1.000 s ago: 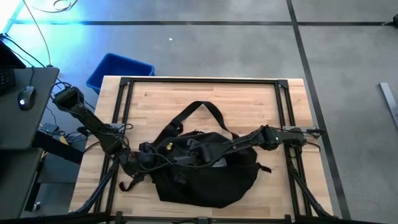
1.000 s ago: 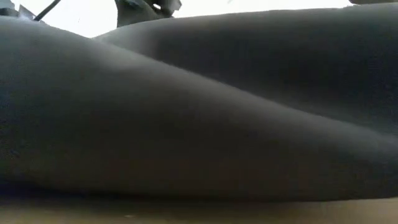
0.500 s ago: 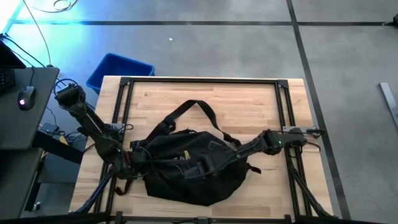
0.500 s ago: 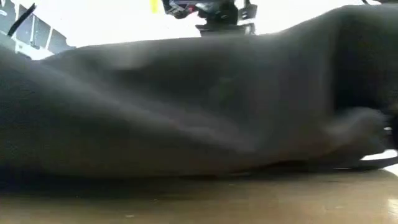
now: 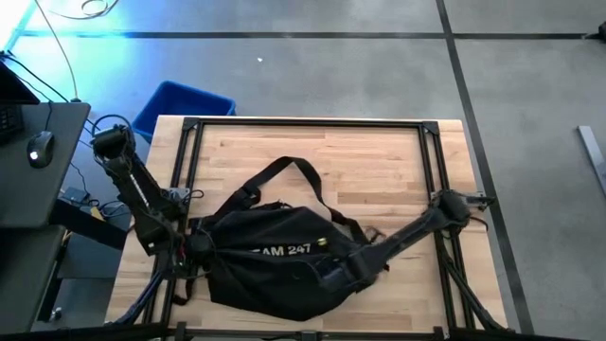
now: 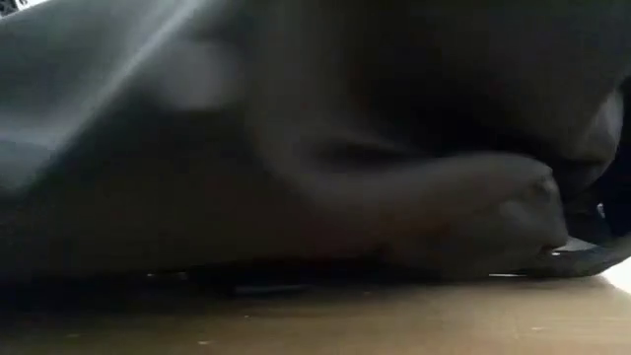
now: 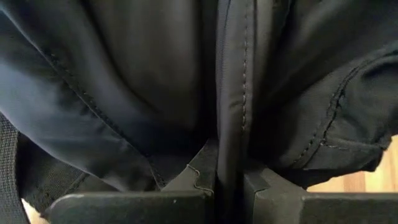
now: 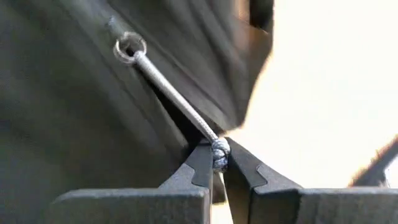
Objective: Unpack backpack
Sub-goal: Close the black backpack
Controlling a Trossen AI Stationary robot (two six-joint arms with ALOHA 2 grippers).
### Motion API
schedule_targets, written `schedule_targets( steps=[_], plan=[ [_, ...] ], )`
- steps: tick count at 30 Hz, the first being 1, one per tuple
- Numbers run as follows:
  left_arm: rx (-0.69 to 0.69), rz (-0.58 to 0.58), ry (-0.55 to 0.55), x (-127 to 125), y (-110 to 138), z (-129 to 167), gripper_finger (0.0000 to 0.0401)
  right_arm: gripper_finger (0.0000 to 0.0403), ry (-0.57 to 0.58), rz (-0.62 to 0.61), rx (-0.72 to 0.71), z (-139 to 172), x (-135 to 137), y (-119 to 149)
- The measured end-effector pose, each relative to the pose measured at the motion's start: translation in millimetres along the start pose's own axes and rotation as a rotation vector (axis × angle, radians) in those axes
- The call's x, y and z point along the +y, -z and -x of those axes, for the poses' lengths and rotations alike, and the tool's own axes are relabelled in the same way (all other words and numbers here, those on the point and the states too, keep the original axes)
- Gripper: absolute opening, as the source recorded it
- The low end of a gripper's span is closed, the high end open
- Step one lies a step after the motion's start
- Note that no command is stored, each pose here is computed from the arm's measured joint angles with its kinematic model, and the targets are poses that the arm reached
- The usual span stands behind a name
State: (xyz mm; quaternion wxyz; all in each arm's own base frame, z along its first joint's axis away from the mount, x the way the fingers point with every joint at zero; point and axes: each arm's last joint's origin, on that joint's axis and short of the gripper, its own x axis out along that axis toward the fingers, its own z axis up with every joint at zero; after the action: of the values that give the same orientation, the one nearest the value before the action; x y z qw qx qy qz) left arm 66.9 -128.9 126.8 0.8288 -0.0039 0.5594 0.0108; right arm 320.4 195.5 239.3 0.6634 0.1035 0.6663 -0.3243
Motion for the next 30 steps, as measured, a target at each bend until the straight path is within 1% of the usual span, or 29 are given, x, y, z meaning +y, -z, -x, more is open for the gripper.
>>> schedule_targets(
  steps=[3, 5, 9, 13, 16, 19, 21, 24, 30],
  plan=[
    [0.024, 0.039, -0.005, 0.7, 3.3, 0.7, 0.0000, 0.0000, 0.016, -0.052, 0.013, 5.6, -26.3, 22.4],
    [0.025, 0.072, -0.004, 0.5, 3.8, 0.8, 0.0000, 0.0000, 0.023, -0.068, 0.007, 4.0, -40.4, 35.8],
    [0.006, 0.149, -0.007, 0.3, 3.9, 0.8, 0.0000, 0.0000, -0.028, -0.105, -0.023, -5.9, -63.2, 60.6],
    [-0.027, 0.265, -0.011, 0.2, 2.1, 0.4, 0.0000, 0.0000, -0.167, -0.097, -0.053, -28.7, -71.1, 78.9],
    [-0.039, 0.368, -0.015, 1.1, -0.1, -0.2, 0.0000, 0.0000, -0.261, -0.108, -0.064, -47.6, -70.3, 86.2],
    [-0.048, 0.489, -0.011, 1.1, -3.3, -0.4, 0.0000, 0.0005, -0.295, -0.110, -0.088, -65.1, -68.0, 87.7],
    [-0.057, 0.556, 0.009, -0.9, -6.1, -0.1, 0.0000, 0.0017, -0.265, -0.118, -0.111, -73.3, -69.2, 84.9],
    [-0.089, 0.637, 0.064, -6.8, -12.6, 1.8, 0.0000, 0.0048, -0.183, -0.162, -0.153, -81.7, -77.6, 76.7],
    [-0.122, 0.746, 0.272, -24.4, -24.1, 5.7, 0.0000, 0.0118, 0.008, -0.223, -0.420, -82.2, -100.0, 39.6]
  ],
)
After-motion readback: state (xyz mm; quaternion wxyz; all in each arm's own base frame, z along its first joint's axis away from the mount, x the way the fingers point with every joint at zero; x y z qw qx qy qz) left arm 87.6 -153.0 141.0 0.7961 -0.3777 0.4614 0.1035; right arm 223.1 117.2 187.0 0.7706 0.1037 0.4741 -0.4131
